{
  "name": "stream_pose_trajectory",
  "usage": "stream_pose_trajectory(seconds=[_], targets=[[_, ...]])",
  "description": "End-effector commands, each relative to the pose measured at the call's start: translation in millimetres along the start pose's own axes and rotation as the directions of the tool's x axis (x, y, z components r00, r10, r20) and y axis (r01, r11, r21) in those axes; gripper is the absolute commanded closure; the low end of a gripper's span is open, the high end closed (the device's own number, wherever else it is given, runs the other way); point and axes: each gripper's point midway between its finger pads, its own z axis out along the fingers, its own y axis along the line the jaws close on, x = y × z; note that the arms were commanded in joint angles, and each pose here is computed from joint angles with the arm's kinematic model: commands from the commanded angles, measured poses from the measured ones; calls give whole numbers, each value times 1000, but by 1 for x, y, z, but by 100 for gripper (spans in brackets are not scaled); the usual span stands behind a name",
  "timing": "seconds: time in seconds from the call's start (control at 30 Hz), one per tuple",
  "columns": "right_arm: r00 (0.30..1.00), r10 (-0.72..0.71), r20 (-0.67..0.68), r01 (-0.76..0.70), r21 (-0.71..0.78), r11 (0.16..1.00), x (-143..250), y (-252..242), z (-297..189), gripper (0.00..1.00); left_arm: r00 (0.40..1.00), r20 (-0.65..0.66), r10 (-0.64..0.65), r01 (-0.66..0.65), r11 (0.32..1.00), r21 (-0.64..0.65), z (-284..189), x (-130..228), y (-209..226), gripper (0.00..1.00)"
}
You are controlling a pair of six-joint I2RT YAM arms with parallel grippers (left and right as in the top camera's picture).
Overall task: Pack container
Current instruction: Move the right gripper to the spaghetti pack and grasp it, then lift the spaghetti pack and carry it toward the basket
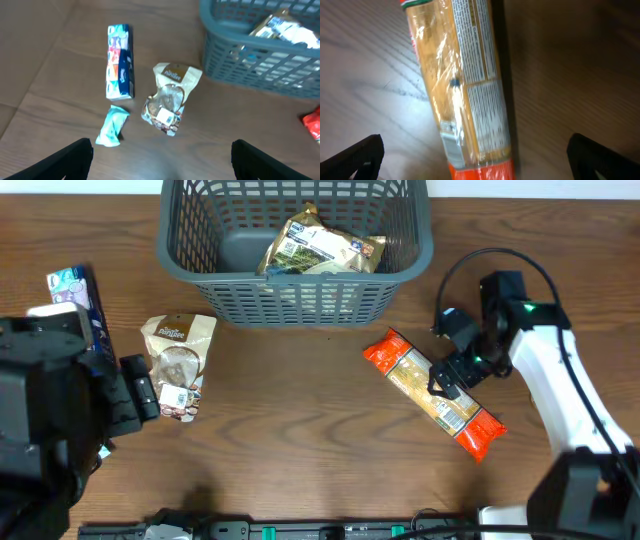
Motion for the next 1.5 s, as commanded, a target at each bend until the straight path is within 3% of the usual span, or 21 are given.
stream_pose_trajectory(seconds=[0.0, 0.23, 0.87, 1.03, 1.17, 1.47], targets=[[999, -43, -25, 42, -54, 998, -5, 9, 18, 1, 999, -36, -6, 5, 1000, -26, 9, 6, 2, 12], [996, -75, -51, 71, -74, 995, -16, 11, 47, 1, 999, -41, -4, 3, 1000, -27, 14, 6, -1, 12], [979, -77, -187, 46, -164, 985, 0, 16, 104, 1, 999, -32, -6, 5, 999, -32, 15, 4, 0, 12], [977, -78, -201, 43, -174, 984, 1, 19, 112, 14, 999, -32, -6, 5, 999, -32, 15, 4, 0, 12], [975, -76, -208, 39, -177, 983, 2, 21, 114, 17, 999, -31, -6, 5, 999, -32, 15, 4, 0, 12], [966, -44, -253, 24, -85, 996, 9, 10, 119, 11, 1000, -29, -6, 5, 1000, -31, 14, 3, 0, 12]])
